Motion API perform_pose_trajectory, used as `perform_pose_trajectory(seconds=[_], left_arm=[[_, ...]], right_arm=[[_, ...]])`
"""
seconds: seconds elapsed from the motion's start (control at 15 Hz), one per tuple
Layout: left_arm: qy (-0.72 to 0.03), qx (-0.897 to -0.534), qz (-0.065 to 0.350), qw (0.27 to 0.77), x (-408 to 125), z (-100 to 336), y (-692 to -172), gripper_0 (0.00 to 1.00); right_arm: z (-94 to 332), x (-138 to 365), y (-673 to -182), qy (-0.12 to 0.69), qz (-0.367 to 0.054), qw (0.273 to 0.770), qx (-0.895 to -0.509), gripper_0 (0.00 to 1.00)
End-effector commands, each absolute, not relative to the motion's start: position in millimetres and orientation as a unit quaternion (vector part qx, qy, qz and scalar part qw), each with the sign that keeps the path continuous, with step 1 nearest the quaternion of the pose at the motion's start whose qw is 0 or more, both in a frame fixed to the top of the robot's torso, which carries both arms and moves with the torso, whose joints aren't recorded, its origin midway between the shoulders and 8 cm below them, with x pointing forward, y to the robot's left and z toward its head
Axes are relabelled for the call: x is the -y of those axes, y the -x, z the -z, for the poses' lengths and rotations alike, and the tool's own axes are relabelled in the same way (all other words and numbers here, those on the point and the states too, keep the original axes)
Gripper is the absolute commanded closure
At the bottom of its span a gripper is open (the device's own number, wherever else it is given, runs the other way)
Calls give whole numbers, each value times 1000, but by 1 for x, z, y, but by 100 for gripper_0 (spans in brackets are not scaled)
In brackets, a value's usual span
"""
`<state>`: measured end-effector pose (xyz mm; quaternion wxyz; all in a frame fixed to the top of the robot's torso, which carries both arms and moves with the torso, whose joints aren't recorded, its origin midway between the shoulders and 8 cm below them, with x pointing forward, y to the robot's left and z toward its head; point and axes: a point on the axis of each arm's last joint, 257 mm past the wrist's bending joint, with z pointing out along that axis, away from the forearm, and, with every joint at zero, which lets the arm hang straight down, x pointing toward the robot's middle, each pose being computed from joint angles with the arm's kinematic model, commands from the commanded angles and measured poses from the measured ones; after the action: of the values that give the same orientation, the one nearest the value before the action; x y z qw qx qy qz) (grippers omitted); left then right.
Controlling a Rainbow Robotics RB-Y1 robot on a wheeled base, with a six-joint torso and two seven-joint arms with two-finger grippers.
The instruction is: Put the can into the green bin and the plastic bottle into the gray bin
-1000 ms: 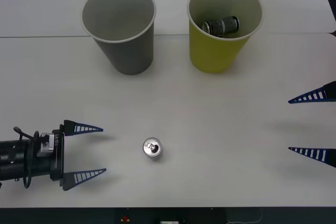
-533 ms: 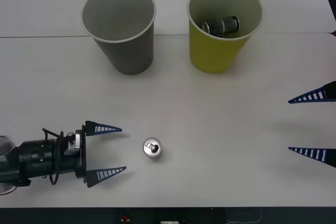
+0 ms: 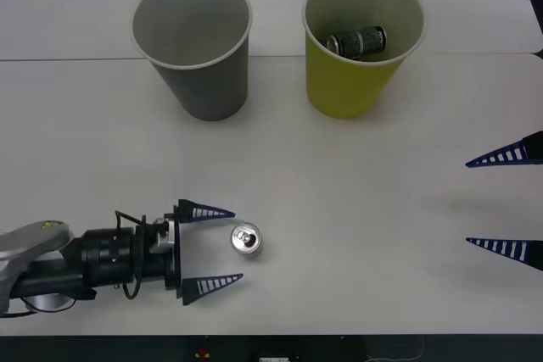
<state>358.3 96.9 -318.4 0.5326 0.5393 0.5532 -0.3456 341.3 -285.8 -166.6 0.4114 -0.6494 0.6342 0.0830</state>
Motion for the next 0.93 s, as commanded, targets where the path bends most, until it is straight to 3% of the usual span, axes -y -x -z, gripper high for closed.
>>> perform_pose_trajectory(seconds=[0.07, 0.53, 0.6, 0.67, 0.73, 0.93], left_arm=[[-536, -554, 346, 536, -79, 322, -361, 0], [-532, -555, 340, 541, -67, 325, -364, 0], [-533, -556, 338, 541, -68, 326, -365, 14], [-534, -554, 339, 541, -68, 325, -364, 62], [-534, -555, 338, 541, -67, 326, -364, 100], [-539, -552, 335, 541, -67, 327, -363, 100]], right_arm=[[167, 286, -341, 649, -83, 411, -634, 0], [167, 286, -341, 649, -83, 411, -634, 0], [167, 286, -341, 649, -83, 411, -634, 0], [167, 286, -341, 649, -83, 411, -634, 0], [167, 286, -341, 649, -83, 411, -634, 0], [167, 286, -341, 649, -83, 411, -634, 0]])
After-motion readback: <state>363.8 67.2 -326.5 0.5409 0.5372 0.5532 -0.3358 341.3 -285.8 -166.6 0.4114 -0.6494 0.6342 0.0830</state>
